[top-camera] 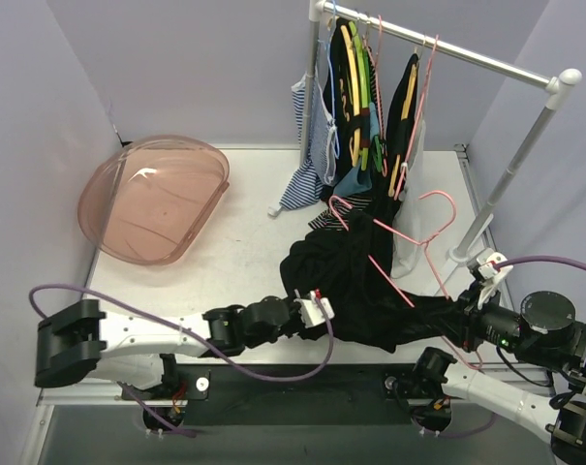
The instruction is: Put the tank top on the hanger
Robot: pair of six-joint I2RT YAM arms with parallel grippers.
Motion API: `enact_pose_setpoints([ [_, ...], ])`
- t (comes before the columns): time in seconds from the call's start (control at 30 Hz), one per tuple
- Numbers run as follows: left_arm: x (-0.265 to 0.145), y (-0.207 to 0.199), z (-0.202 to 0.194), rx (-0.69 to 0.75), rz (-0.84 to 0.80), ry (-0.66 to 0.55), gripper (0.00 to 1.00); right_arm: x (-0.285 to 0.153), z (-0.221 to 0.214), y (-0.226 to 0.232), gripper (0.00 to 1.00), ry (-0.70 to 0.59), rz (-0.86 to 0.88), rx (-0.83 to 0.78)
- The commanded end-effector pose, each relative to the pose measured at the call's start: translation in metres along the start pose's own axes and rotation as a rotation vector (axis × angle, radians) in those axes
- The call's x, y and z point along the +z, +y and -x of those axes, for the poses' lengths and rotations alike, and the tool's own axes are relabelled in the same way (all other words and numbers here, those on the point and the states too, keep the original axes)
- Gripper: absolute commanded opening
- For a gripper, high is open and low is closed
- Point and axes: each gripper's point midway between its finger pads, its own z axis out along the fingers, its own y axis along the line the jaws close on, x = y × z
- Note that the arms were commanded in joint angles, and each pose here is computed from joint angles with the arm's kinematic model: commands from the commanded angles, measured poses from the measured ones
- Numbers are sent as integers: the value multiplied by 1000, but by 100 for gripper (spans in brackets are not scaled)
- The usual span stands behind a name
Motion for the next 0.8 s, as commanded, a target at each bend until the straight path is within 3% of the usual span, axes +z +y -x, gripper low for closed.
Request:
enact_pose_setpoints([
  [0.0, -42, -4, 89, -82, -105, -243, 0, -8, 2, -24, 0, -43, -132, 42],
  [0.2, -87, -34, 152, -58, -364, -397, 0, -27, -7, -41, 0, -50, -215, 91],
  [0.4, -97, -43, 210, -16, -458, -505, 0, -48, -12, -55, 0, -59, -287, 108],
  [0.57, -81, -49, 253, 40, -486, -570, 0, -61, -17, -71, 0, -46, -403, 123],
  [0.77, -32, -67, 264, 65, -538, -543, 0, -72, -9, -92, 0, -64, -547, 146],
])
